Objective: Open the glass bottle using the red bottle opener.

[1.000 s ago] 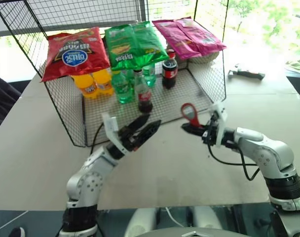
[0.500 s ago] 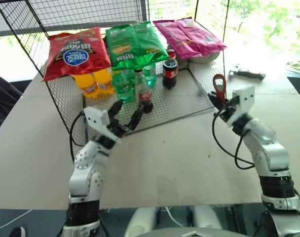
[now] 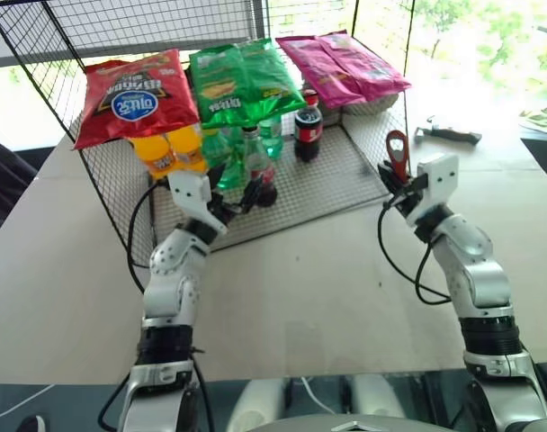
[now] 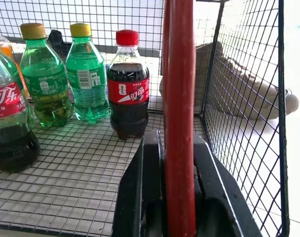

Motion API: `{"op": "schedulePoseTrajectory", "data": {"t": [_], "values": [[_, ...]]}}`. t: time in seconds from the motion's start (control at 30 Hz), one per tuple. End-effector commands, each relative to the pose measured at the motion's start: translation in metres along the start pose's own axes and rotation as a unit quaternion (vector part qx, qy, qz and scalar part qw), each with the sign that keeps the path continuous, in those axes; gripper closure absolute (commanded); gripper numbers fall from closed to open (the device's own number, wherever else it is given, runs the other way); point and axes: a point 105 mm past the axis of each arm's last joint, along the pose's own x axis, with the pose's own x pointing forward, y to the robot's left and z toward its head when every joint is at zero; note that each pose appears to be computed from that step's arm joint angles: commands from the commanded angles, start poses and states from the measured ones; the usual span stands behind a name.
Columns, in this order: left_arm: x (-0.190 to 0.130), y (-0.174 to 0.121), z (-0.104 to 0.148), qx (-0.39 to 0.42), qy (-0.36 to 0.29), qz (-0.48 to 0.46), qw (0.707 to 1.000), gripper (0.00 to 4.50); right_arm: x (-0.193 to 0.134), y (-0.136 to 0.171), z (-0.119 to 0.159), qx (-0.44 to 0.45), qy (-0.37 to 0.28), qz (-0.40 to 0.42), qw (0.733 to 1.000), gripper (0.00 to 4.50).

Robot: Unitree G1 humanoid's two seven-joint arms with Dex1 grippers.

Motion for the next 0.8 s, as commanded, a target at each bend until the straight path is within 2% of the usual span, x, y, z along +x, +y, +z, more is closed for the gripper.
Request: {"op": "schedulePoseTrajectory", "data": {"t": [0.03, 0.57, 0.67, 0.73, 0.8], "values": [[0.01, 0.0, -0.003, 0.01, 0.005, -0.013, 1.0, 0.04, 0.001, 0.008, 0.018, -0.012, -0.033, 0.012, 0.999, 4.5], [0.059, -0.009, -0.015, 0.043, 0.028, -0.061, 0.997, 0.04, -0.004, 0.014, 0.016, -0.012, -0.032, 0.012, 0.999, 4.5], [0.06, -0.01, -0.014, 0.039, 0.022, -0.067, 0.997, 0.76, -0.005, 0.014, 0.016, -0.013, -0.032, 0.01, 0.999, 4.5], [0.059, -0.011, -0.013, 0.042, 0.021, -0.069, 0.997, 1.62, -0.005, 0.013, 0.017, -0.014, -0.033, 0.009, 0.999, 4.5], [0.057, -0.012, -0.012, 0.041, 0.017, -0.073, 0.996, 1.65, -0.005, 0.012, 0.019, -0.016, -0.035, 0.008, 0.999, 4.5]]}}
